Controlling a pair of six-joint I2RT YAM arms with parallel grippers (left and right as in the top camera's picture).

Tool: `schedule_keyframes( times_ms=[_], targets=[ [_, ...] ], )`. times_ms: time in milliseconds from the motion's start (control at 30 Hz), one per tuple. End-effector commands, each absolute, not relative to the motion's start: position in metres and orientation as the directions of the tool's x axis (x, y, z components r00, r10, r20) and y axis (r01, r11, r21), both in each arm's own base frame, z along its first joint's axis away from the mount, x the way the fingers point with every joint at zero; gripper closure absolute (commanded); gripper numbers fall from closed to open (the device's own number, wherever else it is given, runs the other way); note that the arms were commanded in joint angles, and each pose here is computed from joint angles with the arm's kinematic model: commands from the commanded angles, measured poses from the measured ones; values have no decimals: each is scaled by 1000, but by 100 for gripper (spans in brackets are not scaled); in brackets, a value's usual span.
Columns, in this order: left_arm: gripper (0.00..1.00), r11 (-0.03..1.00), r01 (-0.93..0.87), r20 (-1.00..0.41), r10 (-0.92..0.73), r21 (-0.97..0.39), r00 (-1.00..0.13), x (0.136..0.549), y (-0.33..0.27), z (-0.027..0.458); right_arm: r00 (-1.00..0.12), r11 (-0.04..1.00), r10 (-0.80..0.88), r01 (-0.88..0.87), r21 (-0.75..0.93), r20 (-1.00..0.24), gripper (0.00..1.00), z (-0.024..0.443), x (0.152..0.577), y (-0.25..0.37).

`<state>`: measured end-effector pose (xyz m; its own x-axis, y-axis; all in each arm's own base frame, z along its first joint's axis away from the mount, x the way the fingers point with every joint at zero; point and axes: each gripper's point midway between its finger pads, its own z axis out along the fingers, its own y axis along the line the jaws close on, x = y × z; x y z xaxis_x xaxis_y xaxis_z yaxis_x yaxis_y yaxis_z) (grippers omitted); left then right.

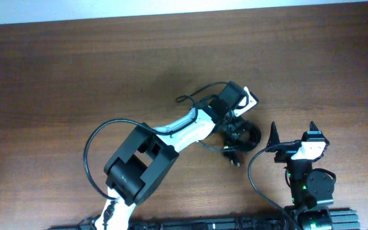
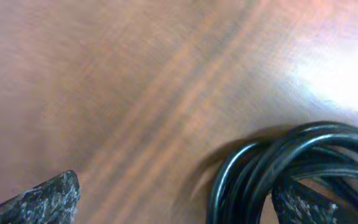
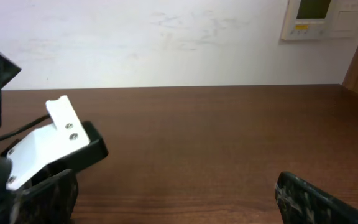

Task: Untangle cables
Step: 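Grasp the black cable coil with the left gripper and lift it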

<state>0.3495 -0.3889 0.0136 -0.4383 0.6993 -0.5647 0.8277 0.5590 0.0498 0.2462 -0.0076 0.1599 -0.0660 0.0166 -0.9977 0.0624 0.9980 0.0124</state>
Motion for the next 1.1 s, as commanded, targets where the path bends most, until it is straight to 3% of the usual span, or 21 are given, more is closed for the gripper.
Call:
schedule_keyframes(
  times_ms=[0,133,233,467,533,567,633,667,967,1067],
  targets=[
    [1,710,656,-492,680,256,-544,393,-333,-20,-71,997,18,79,12,-997,1,157,246,-11],
    [1,843,439,-504,537,310,-676,422,-281,-17,-71,997,18,79,12,-997,1,157,246,-11],
    [1,904,326,-470,424,278,-774,429,-242,-24,-71,997,18,79,12,-997,1,157,246,-11],
    [3,953,256,-318,296,162,-901,422,-182,-45,-71,997,18,79,12,-997,1,157,246,-11],
    [33,961,251,-303,274,114,-913,422,-179,-47,-71,997,18,79,12,-997,1,157,246,-11],
    [42,963,251,-301,270,101,-915,422,-179,-48,-71,997,18,79,12,-997,1,157,246,-11],
    [76,965,244,-299,260,91,-918,423,-177,-48,-71,997,18,79,12,-997,1,157,246,-11],
    [100,966,243,-299,259,91,-919,423,-176,-48,-71,997,18,79,12,-997,1,157,246,-11],
    [100,964,264,-257,263,33,-930,409,-183,-41,-71,997,18,79,12,-997,1,157,246,-11],
    [100,964,232,-290,262,134,-921,412,-163,-6,-71,997,18,79,12,-997,1,157,246,-11]
  ],
)
